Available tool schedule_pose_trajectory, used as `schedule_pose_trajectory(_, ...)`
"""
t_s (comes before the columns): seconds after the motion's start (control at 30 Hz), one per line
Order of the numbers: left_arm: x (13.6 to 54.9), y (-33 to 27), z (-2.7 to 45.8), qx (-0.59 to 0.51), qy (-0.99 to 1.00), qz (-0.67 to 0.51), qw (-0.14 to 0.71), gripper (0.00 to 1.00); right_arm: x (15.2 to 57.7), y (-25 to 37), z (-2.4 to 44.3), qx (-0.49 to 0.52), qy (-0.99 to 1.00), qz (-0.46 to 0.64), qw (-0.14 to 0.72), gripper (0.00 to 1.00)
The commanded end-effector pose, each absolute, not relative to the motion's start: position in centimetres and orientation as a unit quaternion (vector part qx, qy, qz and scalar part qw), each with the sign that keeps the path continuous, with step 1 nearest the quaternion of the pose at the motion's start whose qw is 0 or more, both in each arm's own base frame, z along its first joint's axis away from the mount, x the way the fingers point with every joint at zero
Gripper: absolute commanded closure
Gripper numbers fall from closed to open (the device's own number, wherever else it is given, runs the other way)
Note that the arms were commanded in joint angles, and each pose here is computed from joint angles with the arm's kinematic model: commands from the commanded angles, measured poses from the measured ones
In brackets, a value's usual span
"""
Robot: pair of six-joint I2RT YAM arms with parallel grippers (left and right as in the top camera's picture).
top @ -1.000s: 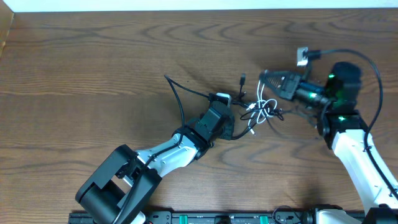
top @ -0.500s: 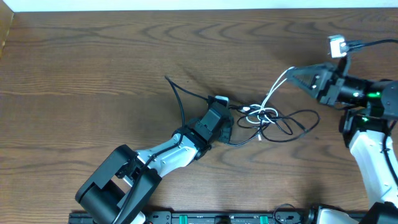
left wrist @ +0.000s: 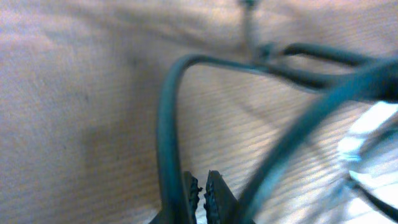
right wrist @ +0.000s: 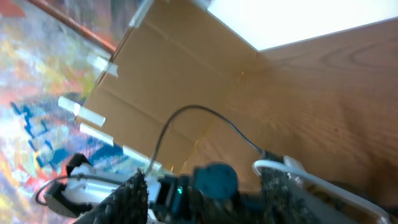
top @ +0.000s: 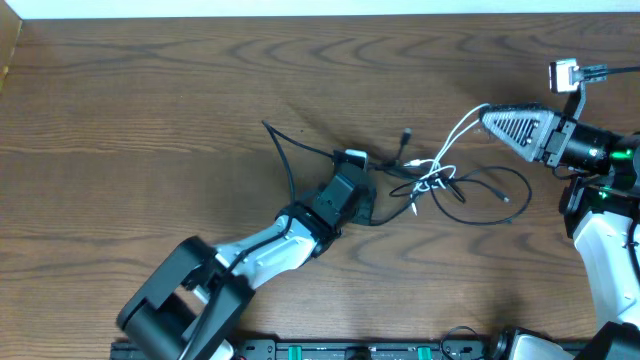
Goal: Untangle cables
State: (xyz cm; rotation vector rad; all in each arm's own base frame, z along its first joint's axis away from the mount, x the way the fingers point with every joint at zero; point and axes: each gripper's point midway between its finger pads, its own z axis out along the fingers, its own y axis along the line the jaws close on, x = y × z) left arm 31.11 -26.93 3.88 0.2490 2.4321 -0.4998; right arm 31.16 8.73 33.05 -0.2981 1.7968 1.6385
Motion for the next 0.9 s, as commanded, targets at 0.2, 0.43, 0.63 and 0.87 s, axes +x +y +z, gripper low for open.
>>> schedule_pose_trajectory(0.2,32.4,-27.5,13.9,0.084,0.869,-0.249,0.419,0.92,30.3,10.9,31.6,-0.208,0.674,0.611,0.359,0.02)
schedule_pose_trajectory(0.43,32.5,-27.6,14.7,0.082,0.863,-0.255,0.428,0.92,32.7,12.9,25.7,-0.126,0.715,0.605,0.327,0.01)
schedule_pose_trajectory(0.63,32.5,-27.6,16.7,0.080,0.849,-0.270,0.448,0.92,35.1,11.0,16.1,-0.005,0.840,0.446,0.309,0.01)
schedule_pose_trajectory(0.87,32.4,-27.3,17.3,0.081,0.847,-0.266,0.454,0.92,34.5,10.4,14.3,0.008,0.863,0.415,0.290,0.01)
